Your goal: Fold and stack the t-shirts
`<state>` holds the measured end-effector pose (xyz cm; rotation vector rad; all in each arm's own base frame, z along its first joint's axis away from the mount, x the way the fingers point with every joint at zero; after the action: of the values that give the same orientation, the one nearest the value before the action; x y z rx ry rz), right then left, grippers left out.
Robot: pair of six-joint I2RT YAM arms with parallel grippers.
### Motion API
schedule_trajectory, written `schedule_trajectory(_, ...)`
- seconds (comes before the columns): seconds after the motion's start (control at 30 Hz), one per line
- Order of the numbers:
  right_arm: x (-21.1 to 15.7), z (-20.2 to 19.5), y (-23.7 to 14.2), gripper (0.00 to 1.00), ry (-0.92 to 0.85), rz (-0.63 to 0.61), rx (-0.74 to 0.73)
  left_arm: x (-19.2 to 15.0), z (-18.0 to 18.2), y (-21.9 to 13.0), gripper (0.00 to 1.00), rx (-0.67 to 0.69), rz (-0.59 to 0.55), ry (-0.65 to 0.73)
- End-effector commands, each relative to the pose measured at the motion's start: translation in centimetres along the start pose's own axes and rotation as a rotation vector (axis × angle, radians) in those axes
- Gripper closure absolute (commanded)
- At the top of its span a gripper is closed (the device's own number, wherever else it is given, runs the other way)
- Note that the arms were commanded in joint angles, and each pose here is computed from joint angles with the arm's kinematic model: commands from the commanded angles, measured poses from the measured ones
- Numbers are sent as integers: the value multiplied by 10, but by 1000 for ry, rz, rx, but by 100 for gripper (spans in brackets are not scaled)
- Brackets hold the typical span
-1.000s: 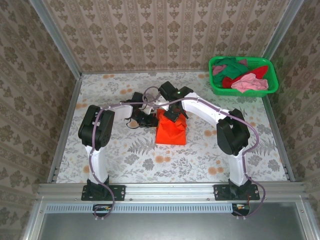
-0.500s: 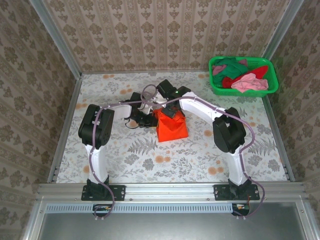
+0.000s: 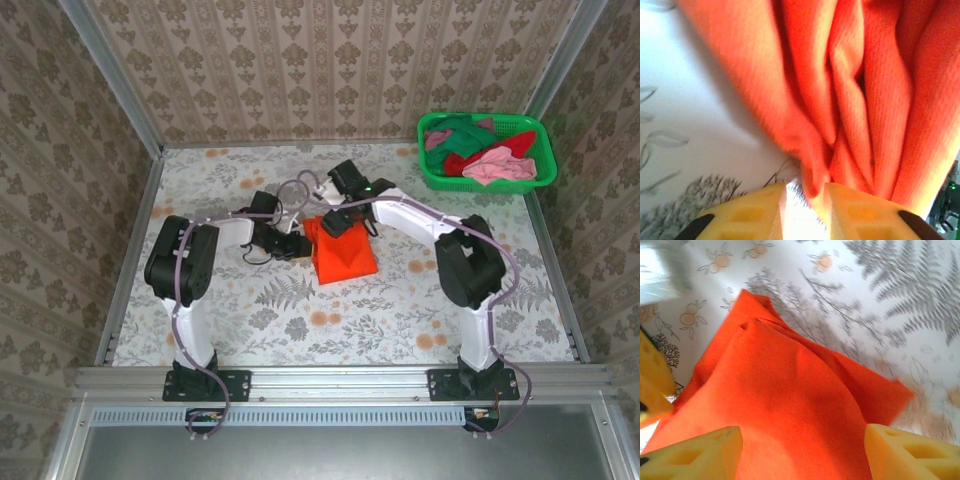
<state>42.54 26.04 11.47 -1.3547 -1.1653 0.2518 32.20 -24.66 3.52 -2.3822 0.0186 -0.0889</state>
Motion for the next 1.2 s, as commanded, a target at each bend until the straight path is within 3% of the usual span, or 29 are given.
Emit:
schedule_trajectory(0.0, 15, -31, -37, 32, 285, -178, -24, -7, 17, -14, 67, 82, -42, -38)
schedule_trajectory(0.17, -33, -51, -18, 32, 619, -69, 15, 8, -3, -32, 48, 50, -171, 32)
schedule_trajectory(0.37, -39, -37, 19, 41, 739, -5, 169, 32, -40, -40, 19, 16, -300, 171)
schedule_trajectory(0.43, -39, -31, 32, 45, 769, 14, 214, 39, -45, -32, 15, 27, -289, 172)
schedule_trajectory(0.57, -45, -20, 45, 59, 806, 38, 271, 45, -48, -7, 20, 77, -227, 153)
schedule_trajectory(0.63, -51, -14, 45, 68, 816, 52, 280, 48, -45, 2, 38, 101, -204, 124)
schedule_trajectory(0.73, -61, -3, 38, 77, 843, 63, 299, 46, -40, 9, 79, 111, -173, 83)
schedule_trajectory(0.77, -66, 2, 34, 78, 851, 67, 304, 43, -39, 9, 89, 112, -171, 78)
schedule_trajectory(0.83, -75, 10, 26, 81, 871, 72, 302, 36, -37, 7, 99, 114, -162, 74)
schedule_trajectory(0.97, -85, 21, 2, 79, 902, 47, 290, 17, -31, 0, 98, 128, -143, 73)
schedule_trajectory(1.0, -86, 21, -4, 74, 904, 37, 280, 16, -32, -2, 93, 129, -146, 77)
schedule_trajectory(1.1, -87, 9, -21, 51, 917, -10, 200, 15, -34, -10, 62, 140, -169, 93)
schedule_trajectory(1.17, -87, -1, -29, 44, 952, -44, 153, 18, -38, -15, 54, 145, -191, 108)
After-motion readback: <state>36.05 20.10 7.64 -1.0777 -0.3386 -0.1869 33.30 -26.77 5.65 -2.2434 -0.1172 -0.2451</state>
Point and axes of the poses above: each hand's point on the last joint's axis, 136 mm out from that joint toward the fingers, its own y axis out along the fingers, its own z axis along the line the jaws close on, x = y × z, the point moved 1 cm from there along -y, back along the fingers, and after that the axes turned 12 degrees about -y, right-handed, at the moved point
